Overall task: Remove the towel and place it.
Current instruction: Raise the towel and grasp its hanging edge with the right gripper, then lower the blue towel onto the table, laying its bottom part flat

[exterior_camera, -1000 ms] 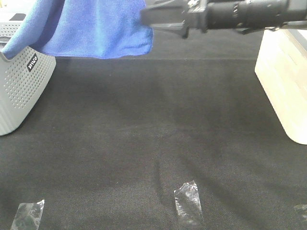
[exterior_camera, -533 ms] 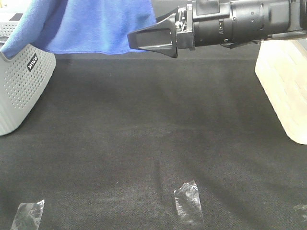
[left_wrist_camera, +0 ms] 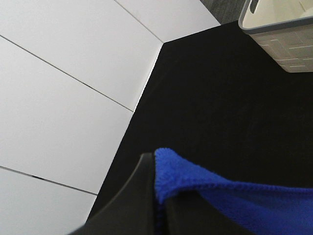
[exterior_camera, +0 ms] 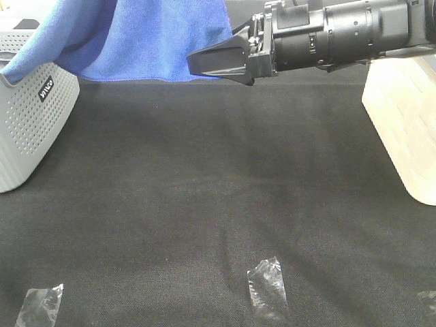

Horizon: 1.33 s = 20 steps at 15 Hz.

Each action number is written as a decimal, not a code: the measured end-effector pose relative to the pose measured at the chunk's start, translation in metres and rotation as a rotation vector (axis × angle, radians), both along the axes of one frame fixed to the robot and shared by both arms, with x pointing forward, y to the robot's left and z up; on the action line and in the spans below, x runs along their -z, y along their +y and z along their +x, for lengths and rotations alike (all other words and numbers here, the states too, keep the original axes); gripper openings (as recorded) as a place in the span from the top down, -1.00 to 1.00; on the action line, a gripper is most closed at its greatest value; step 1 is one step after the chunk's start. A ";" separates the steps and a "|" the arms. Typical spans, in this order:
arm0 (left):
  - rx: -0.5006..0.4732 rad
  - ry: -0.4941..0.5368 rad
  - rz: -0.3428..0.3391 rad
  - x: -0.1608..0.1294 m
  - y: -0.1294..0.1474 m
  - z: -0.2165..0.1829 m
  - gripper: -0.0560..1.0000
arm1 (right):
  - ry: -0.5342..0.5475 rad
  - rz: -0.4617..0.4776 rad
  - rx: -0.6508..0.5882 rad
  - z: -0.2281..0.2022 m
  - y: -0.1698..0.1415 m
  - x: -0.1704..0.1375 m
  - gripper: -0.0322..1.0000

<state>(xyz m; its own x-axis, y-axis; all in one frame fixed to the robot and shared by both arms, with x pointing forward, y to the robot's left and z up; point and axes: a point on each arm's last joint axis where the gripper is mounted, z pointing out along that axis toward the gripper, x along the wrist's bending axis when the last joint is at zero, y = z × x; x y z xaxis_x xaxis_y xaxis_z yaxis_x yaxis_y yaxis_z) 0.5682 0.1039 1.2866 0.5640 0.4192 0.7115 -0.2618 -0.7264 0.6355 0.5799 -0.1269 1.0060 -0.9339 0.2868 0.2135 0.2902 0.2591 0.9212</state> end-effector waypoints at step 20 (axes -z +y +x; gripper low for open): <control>-0.007 0.045 -0.063 0.029 -0.019 0.031 0.89 | -0.046 -0.490 0.669 0.023 -0.056 -0.148 0.88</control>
